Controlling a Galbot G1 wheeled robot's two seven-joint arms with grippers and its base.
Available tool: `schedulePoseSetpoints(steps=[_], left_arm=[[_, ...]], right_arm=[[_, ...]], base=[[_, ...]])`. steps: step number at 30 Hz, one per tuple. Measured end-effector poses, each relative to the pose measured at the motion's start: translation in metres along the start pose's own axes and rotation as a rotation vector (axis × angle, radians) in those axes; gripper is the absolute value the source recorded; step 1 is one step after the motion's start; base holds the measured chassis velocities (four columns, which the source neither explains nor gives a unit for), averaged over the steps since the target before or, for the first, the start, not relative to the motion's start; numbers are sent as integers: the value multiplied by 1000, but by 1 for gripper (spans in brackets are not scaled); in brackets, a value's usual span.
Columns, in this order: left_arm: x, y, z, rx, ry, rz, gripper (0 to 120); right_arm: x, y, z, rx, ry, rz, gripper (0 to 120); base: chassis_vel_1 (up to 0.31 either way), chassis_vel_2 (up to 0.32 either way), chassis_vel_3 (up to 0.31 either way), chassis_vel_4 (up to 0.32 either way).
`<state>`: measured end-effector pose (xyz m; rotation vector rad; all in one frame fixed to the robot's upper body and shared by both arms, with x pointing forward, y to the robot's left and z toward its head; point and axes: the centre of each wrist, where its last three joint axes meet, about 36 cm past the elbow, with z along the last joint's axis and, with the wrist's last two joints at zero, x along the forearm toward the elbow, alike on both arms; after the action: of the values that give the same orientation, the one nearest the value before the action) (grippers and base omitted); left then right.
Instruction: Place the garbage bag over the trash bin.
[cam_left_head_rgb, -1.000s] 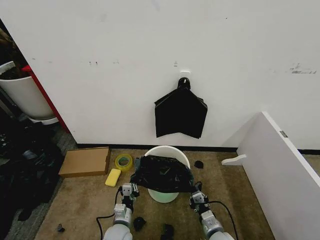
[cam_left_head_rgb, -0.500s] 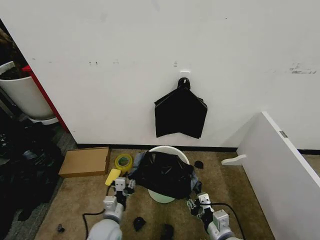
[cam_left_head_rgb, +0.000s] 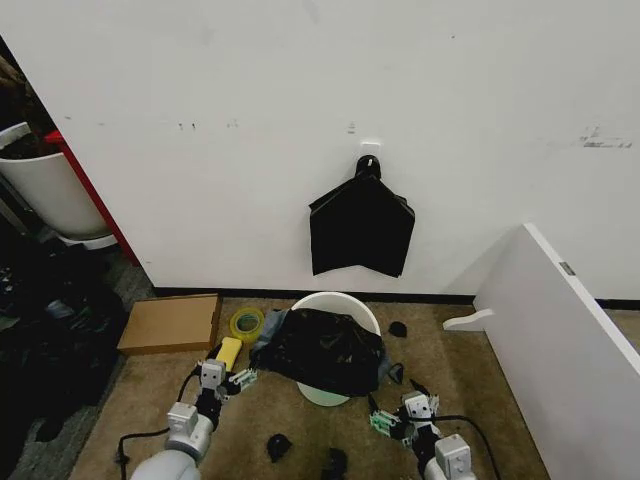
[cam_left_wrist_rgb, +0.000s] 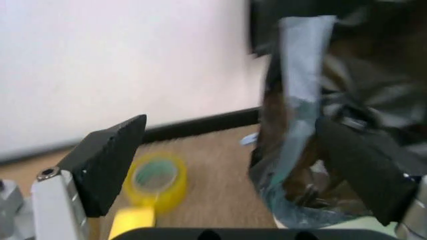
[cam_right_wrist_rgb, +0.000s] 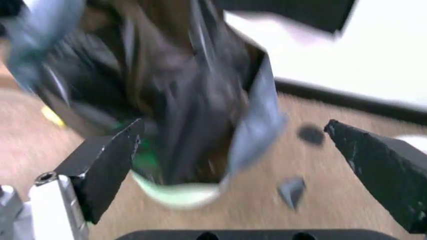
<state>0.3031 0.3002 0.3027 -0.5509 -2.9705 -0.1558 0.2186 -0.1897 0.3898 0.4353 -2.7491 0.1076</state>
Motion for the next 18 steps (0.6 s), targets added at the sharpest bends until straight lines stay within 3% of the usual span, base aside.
schedulePoseSetpoints(steps=[2,6,9,11,13,16,18], left_arm=[[-1,24,2,-77,-27,119,100],[0,41,3,-107,-48,171,100],[3,59,3,-106,-125,188,100],[4,64,2,-79,-187,159,100],[5,63,1,-75,-198,134,100],[8,40,-1,-48,-235,-7,100],[8,37,-3,-43,-240,-24,100]], right_arm=[[-14,-7,-10,14,-130,-30,100],[-35,-20,-18,33,-236,-64,100],[-67,-34,-34,-7,-281,-88,100],[-100,-45,-56,-67,-265,-98,100],[-112,-50,-67,-82,-242,-100,100],[-166,-78,-119,-92,27,-129,100],[-171,-81,-125,-88,57,-140,100]], base=[[0,0,0,0],[0,0,0,0],[0,0,0,0],[0,0,0,0],[0,0,0,0],[0,0,0,0],[0,0,0,0]])
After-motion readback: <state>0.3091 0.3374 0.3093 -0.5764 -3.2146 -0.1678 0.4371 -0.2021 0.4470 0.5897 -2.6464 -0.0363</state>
